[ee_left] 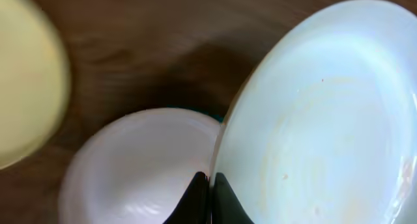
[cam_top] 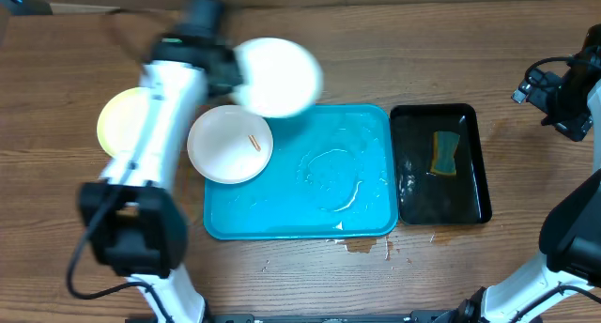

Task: Clean dirty plates on tray and stack at the side
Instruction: 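Place the white plate onto the yellow plate left of the tray, then grasp the remaining white plate rim with the left gripper and slide it right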

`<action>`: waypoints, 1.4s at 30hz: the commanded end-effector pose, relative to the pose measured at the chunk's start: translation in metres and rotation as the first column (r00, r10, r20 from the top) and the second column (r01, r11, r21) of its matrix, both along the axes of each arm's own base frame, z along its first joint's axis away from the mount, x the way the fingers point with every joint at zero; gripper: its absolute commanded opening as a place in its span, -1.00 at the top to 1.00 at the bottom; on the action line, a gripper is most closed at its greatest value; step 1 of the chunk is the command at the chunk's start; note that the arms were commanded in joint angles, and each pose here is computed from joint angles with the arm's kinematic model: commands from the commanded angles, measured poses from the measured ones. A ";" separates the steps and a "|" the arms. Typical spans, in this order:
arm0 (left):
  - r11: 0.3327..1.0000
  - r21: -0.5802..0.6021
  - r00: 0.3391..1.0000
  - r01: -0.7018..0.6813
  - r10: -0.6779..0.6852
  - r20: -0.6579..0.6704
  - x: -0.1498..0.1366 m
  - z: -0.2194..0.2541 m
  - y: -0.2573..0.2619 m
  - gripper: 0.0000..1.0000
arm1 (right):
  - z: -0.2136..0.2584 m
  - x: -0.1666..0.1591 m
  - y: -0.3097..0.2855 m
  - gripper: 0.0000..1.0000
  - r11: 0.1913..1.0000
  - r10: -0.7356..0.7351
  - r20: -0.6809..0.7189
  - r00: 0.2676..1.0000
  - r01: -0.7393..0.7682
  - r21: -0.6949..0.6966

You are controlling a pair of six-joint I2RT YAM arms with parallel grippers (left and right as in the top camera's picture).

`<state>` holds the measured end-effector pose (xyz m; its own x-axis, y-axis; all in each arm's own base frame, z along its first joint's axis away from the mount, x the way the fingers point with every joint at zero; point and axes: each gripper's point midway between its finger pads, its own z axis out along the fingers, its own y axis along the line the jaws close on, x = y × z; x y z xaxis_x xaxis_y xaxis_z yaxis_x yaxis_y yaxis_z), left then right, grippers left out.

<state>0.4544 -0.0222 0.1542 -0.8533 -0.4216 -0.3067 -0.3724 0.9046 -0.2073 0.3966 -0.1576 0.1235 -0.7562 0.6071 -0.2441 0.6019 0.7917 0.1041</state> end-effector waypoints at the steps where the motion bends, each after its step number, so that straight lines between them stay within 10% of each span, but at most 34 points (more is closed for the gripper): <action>1: 0.985 -0.086 0.988 -0.149 0.145 -0.046 -0.012 0.005 0.056 0.92 | 0.009 0.001 -0.003 -1.00 1.000 -0.007 0.024 1.000 0.008 -0.016; 11: 0.847 0.009 0.836 -0.532 0.527 -0.150 -0.078 -0.019 0.228 0.92 | 0.009 0.001 -0.003 -1.00 1.000 -0.007 0.024 1.000 0.008 -0.016; 24: 0.839 0.017 0.809 -0.543 0.529 -0.254 -0.074 -0.081 0.242 0.91 | 0.009 0.001 -0.003 -1.00 1.000 -0.007 0.024 1.000 0.008 -0.015; 27: 0.842 -0.011 0.819 -0.539 0.522 -0.238 -0.065 -0.086 0.241 0.57 | 0.009 0.001 -0.003 -1.00 1.000 -0.007 0.024 1.000 0.008 -0.015; 30: 0.872 -0.083 0.861 -0.483 0.455 -0.225 -0.058 -0.082 0.230 -0.48 | 0.009 0.001 -0.003 -1.00 1.000 -0.007 0.024 1.000 0.008 -0.016; 42: 0.969 -0.131 0.903 -0.210 0.141 -0.405 -0.072 -0.080 0.120 -0.31 | 0.009 0.001 -0.003 -1.00 1.000 -0.007 0.024 1.000 0.008 -0.016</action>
<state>0.3702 0.1294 0.0655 -0.6997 -0.6980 0.1524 -0.7145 0.6839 -0.1476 0.3968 -0.1577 0.1236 -0.7558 0.6073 -0.2449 0.6022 0.7915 0.1041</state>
